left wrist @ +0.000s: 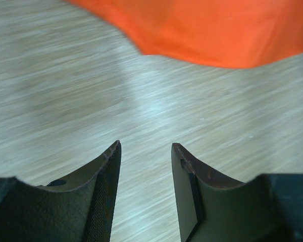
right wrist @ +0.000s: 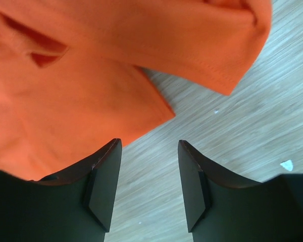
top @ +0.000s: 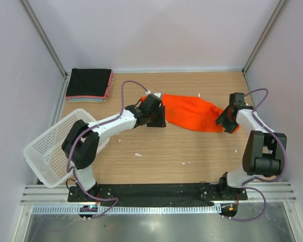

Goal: Fold and stack the t-shirts
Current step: Flatten the tshirt out

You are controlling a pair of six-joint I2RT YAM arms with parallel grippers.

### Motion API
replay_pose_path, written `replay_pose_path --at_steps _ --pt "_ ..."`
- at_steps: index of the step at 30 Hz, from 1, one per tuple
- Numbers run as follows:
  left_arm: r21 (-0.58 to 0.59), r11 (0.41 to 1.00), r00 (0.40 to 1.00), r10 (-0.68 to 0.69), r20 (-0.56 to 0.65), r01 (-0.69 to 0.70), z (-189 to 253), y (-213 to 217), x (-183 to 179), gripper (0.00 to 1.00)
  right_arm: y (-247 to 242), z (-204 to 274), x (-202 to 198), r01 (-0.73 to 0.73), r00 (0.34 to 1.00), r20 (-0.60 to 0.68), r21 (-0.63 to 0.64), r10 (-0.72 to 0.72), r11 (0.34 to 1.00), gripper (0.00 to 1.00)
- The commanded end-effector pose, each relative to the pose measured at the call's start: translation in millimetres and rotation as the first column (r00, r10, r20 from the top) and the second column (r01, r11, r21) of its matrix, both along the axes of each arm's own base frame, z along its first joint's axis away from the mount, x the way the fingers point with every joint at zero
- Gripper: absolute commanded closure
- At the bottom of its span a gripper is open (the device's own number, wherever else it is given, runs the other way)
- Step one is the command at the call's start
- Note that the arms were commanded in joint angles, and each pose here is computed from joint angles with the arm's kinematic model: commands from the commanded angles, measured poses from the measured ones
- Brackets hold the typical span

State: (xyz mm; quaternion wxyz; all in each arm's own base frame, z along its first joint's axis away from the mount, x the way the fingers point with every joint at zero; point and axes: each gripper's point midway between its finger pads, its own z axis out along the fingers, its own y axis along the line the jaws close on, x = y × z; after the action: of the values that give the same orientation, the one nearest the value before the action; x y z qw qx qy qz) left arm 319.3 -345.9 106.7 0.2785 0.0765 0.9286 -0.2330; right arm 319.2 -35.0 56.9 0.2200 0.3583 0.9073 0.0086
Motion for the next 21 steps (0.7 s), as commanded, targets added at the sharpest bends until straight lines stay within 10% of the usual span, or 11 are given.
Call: replay_pose_path --at_steps 1,14,18,21 --pt "-0.044 0.998 0.996 0.054 0.077 -0.051 40.3 17.4 6.6 0.54 -25.0 5.3 14.5 0.045 0.998 0.056 -0.101 -0.039 0.994 0.46" --pt "-0.057 0.996 0.995 0.079 0.066 -0.075 47.9 45.1 -22.4 0.54 -22.9 -43.0 15.6 0.072 0.997 0.003 -0.043 -0.072 0.996 0.58" --pt "-0.049 0.994 0.991 0.105 0.089 -0.101 50.2 56.3 -25.3 0.54 -5.8 -50.7 3.9 0.060 0.998 -0.017 0.027 -0.060 0.998 0.98" --pt "-0.041 0.991 0.988 0.128 0.090 -0.125 53.0 65.5 -29.3 0.54 33.7 -40.0 -1.6 0.000 1.000 0.023 0.104 -0.003 0.995 0.99"
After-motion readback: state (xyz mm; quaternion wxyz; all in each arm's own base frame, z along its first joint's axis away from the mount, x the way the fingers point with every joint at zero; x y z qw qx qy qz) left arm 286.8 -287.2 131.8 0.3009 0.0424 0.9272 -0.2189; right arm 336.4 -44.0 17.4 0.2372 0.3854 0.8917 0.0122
